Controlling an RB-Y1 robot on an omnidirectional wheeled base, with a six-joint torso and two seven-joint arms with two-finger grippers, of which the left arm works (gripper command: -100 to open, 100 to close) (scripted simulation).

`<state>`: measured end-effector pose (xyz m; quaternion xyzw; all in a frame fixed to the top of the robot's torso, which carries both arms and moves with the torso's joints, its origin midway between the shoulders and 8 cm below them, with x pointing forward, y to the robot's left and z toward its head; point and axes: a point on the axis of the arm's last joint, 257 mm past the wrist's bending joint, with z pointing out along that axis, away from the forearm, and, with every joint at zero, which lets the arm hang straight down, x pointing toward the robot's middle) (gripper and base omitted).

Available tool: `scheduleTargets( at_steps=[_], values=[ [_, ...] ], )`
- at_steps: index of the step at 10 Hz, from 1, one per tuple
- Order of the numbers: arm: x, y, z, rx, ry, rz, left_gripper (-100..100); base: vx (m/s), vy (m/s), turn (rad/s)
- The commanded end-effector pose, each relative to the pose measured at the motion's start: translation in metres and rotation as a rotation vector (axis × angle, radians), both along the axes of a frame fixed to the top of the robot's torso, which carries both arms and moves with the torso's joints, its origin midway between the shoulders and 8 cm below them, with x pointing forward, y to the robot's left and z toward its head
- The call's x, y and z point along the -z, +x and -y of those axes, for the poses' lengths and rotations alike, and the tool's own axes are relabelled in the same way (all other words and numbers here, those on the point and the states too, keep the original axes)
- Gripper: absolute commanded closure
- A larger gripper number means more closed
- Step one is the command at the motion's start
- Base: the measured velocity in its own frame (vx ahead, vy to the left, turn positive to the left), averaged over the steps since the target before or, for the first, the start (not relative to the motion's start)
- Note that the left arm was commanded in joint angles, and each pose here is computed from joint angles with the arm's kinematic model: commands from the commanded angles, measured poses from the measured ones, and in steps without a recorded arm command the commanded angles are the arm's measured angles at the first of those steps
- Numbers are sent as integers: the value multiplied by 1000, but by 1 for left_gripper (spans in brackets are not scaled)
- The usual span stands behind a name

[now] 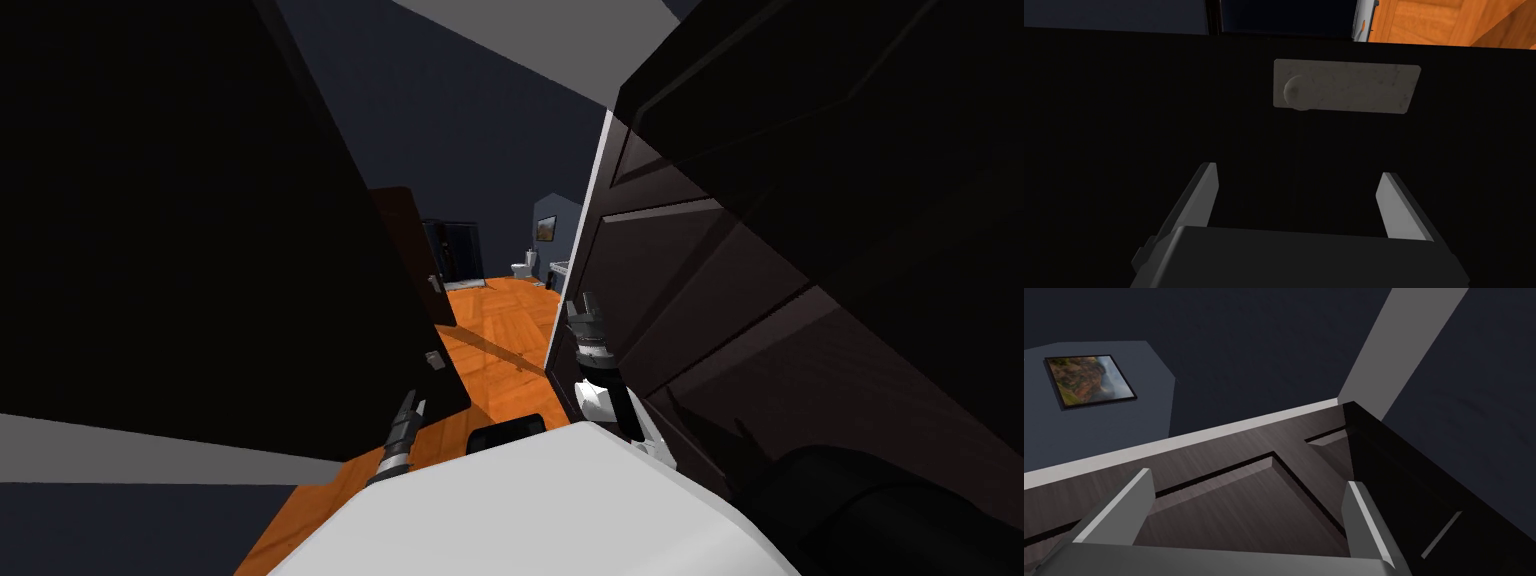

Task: Pull the door open

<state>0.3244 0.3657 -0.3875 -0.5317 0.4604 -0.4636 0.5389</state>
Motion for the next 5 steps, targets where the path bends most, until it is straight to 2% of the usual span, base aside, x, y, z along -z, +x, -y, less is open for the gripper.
scheduleTargets(
  at_steps=[1,3,5],
  values=[
    [1,0,-8,-12,0,-1,-100,116,2,-91],
    [2,1,-17,-26,0,-3,-100,158,4,-80],
    [3,1,-31,-47,0,-4,-100,210,-12,-122]
  ],
)
